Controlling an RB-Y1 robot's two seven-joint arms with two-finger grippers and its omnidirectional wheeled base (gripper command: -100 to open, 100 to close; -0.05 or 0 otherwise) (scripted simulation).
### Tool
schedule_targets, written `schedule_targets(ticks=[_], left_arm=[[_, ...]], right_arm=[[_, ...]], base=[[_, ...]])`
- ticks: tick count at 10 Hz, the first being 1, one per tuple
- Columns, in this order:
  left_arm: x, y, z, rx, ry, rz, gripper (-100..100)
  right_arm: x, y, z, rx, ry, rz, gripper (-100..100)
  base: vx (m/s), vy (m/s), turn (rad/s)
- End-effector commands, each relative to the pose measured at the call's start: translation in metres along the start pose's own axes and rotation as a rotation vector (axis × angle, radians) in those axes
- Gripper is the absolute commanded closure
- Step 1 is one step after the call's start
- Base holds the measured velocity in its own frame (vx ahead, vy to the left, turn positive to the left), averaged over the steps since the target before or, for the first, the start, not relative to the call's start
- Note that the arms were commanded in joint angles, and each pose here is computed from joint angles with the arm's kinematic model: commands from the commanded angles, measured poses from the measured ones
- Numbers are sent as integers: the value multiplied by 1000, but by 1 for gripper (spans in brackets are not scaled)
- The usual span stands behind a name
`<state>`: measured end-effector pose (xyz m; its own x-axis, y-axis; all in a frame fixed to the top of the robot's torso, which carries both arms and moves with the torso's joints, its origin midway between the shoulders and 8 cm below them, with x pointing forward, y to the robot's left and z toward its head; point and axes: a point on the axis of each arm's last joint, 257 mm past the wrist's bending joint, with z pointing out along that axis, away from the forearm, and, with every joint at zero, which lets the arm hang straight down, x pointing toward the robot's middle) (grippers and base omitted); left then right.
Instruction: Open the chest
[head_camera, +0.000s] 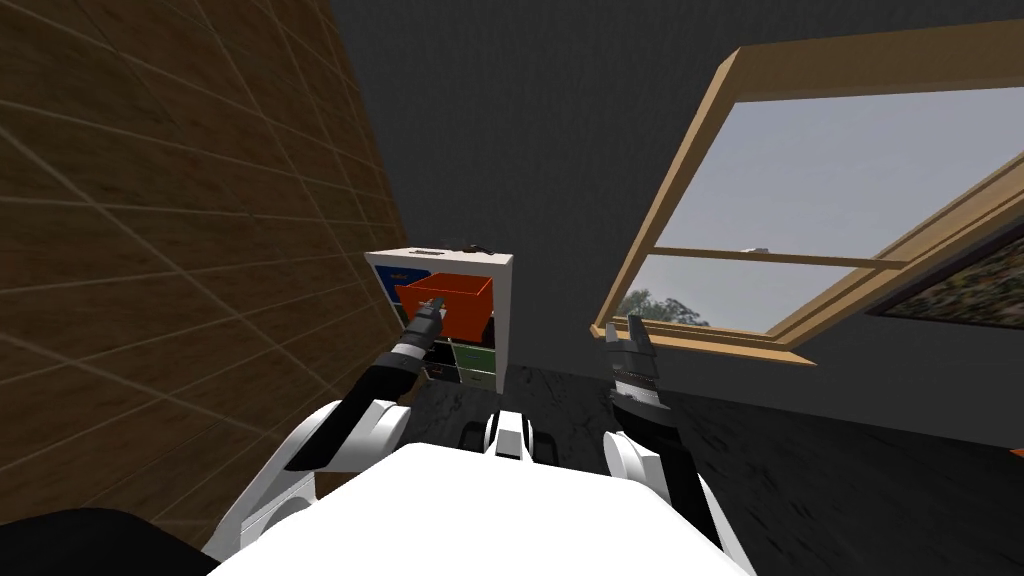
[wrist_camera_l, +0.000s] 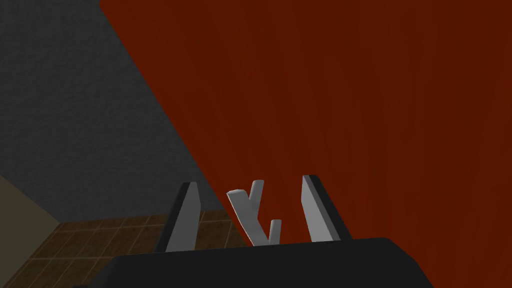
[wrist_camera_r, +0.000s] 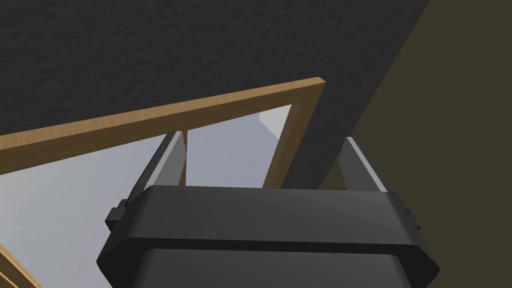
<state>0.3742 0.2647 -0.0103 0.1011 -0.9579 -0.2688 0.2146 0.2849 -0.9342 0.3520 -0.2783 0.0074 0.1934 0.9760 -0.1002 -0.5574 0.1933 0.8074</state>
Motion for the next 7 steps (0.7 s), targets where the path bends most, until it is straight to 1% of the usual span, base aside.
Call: schedule_targets(ticks=[1,2,3,4,6,7], left_arm=[[-15,7,-15,2,-13,-5,-100],[-15,9,-17,-1,-14,-3,-100],[-29,11,-24,-1,-17,-12,-100],[-35,13,-29,-1,-26,-14,-100],[-36,18,-41,-9,-27,-5,-100],[-49,17,-47,-4,-29,-14,-100]], right_arm=[[0,0,0,0,0,0,0],[0,0,0,0,0,0,0],[0,0,0,0,0,0,0],[0,0,0,0,0,0,0],[0,0,0,0,0,0,0],[0,0,0,0,0,0,0]], base=[[87,-44,2],[46,-8,-4],[79,-35,-1],[95,-47,4],[27,-21,2],[56,-39,0]])
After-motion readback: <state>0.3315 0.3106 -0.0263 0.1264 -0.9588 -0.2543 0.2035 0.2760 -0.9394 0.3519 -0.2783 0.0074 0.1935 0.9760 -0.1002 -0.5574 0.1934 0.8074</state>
